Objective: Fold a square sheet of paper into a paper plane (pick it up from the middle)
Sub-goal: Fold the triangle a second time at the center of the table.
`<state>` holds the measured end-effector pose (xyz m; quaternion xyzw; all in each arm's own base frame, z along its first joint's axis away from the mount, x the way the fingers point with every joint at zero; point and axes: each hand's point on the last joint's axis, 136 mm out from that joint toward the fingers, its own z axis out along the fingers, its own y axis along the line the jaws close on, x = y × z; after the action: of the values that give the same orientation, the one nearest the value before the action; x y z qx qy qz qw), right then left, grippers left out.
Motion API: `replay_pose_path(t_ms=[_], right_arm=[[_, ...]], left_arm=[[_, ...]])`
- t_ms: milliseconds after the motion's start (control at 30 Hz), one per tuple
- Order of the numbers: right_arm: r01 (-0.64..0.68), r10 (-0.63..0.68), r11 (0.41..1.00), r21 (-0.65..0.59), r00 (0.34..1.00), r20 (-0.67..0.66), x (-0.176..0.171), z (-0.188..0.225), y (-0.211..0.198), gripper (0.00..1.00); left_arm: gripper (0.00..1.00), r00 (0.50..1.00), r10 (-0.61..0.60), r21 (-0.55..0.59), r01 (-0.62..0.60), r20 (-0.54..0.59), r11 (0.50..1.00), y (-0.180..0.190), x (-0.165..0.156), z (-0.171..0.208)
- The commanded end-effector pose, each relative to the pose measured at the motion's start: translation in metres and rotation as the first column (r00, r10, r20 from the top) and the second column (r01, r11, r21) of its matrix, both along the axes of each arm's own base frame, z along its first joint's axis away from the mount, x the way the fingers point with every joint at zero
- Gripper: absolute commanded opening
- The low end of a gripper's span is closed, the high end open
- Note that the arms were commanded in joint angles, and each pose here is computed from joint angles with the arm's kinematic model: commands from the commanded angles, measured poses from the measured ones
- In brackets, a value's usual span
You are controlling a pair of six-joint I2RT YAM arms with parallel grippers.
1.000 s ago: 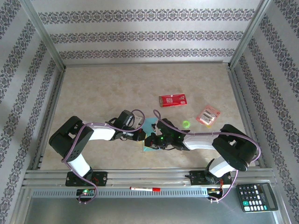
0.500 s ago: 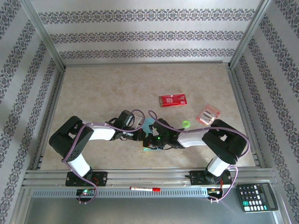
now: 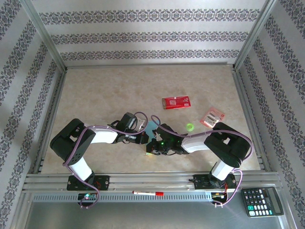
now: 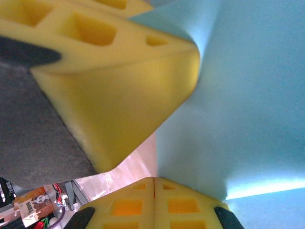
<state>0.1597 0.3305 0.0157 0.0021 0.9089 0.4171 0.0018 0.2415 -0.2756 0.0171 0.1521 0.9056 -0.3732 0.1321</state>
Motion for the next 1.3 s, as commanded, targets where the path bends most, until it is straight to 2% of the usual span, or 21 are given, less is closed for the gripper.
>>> replay_pose_path(t_ms=[0, 133, 233, 433, 600, 967, 1267], right_arm=[[-0.039, 0.037, 0.999, -0.029, 0.998, -0.049, -0.022, -0.010, -0.004, 0.00], [-0.065, 0.065, 0.998, -0.007, 0.997, -0.042, -0.028, -0.004, 0.000, 0.00], [-0.065, 0.065, 0.998, 0.026, 0.998, 0.011, -0.020, 0.013, 0.001, 0.00], [0.060, -0.063, 0.997, 0.042, 0.996, 0.071, 0.021, 0.030, -0.017, 0.00], [0.137, -0.138, 0.990, 0.015, 0.987, 0.083, 0.042, 0.027, -0.030, 0.00], [0.142, -0.140, 0.990, -0.018, 0.987, 0.082, 0.064, 0.016, -0.031, 0.00], [0.158, -0.155, 0.983, -0.098, 0.987, 0.035, 0.055, -0.015, -0.053, 0.00]], left_arm=[[0.00, 0.991, 0.070, 0.187, -0.047, -0.116, 0.981, 0.035, -0.019, -0.046], [0.00, 0.991, 0.069, 0.190, -0.046, -0.116, 0.981, 0.035, -0.019, -0.046], [0.00, 0.991, 0.070, 0.192, -0.046, -0.118, 0.980, 0.036, -0.020, -0.046], [0.00, 0.990, 0.067, 0.190, -0.043, -0.121, 0.981, 0.035, -0.019, -0.047], [0.00, 0.990, 0.067, 0.187, -0.043, -0.124, 0.981, 0.034, -0.020, -0.047], [0.00, 0.989, 0.068, 0.180, -0.044, -0.128, 0.983, 0.032, -0.019, -0.047], [0.00, 0.989, 0.065, 0.181, -0.041, -0.131, 0.983, 0.032, -0.019, -0.047]])
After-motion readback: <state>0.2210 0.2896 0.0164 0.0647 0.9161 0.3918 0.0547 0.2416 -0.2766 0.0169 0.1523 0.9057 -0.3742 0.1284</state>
